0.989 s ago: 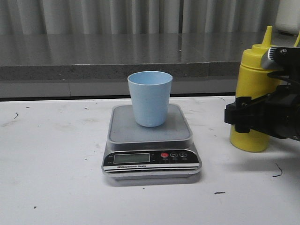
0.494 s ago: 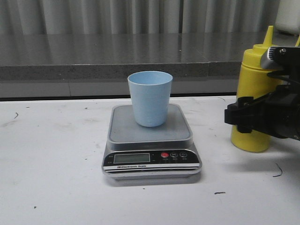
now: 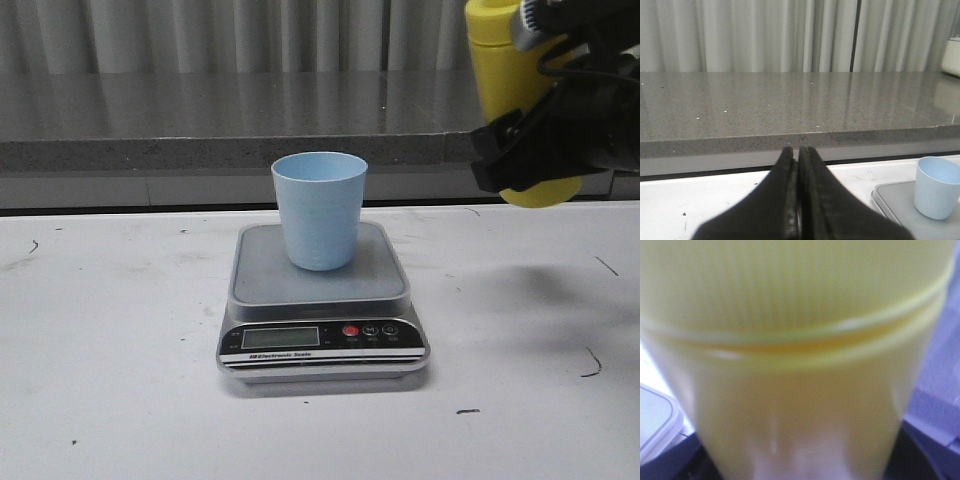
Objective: Pour seasoning into cup on scale with both arms
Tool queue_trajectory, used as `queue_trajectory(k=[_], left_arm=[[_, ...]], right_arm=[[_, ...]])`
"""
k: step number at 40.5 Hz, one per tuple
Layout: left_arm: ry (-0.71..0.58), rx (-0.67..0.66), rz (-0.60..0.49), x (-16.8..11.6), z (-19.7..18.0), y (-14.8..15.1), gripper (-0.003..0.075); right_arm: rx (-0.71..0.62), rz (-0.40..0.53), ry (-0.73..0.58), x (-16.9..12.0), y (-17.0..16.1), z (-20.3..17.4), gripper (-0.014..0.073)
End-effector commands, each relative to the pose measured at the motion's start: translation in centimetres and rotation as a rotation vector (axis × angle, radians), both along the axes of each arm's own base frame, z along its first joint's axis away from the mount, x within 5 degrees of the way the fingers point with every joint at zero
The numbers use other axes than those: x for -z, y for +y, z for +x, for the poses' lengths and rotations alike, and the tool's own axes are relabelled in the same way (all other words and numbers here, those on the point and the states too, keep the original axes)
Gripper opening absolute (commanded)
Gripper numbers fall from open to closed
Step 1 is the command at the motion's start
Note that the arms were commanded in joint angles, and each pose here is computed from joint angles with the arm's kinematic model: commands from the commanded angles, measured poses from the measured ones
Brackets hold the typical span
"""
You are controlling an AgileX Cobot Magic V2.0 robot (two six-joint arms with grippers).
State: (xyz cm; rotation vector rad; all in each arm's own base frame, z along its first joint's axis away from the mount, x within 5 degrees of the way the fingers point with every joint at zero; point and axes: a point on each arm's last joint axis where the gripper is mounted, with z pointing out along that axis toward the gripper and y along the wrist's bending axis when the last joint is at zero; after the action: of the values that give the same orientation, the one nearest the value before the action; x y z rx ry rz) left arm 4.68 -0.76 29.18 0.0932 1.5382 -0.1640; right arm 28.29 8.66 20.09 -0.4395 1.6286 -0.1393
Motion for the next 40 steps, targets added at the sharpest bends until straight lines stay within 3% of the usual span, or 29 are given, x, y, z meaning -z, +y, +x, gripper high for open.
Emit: queue_trajectory(k=[1,7,16,24,30,40], left_arm=[[-0.094,0.004,-0.032,-1.5,-0.1,0.0,-0.002],[-0.094,0.004,-0.032,-1.5,-0.1,0.0,-0.002],[-0.094,0.004,-0.032,-1.5,-0.1,0.0,-0.002],[-0.094,0.004,-0.032,-1.5,-0.1,0.0,-0.002],[-0.094,0.004,-0.032,-1.5,-0.1,0.0,-0.002],[-0.094,0.004,-0.032,-1.5,-0.1,0.0,-0.002]], right_arm=[[-0.035,-0.106,-0.153,-4.2,0.8,1.3,0.017],[-0.088,-0.308,-0.105,-5.3,1.8,3.2,0.017],[-0.101,-0.638,-0.218,-6.5,2.2,4.4,0.017],[-0.102,-0.873,-0.269,-5.3,2.3,5.0,0.017],[-0.067,-0.971,-0.325,-4.5,2.4,5.6,0.017],[0.021,-1.034,-0.415,-4.9,2.2,5.9,0.017]])
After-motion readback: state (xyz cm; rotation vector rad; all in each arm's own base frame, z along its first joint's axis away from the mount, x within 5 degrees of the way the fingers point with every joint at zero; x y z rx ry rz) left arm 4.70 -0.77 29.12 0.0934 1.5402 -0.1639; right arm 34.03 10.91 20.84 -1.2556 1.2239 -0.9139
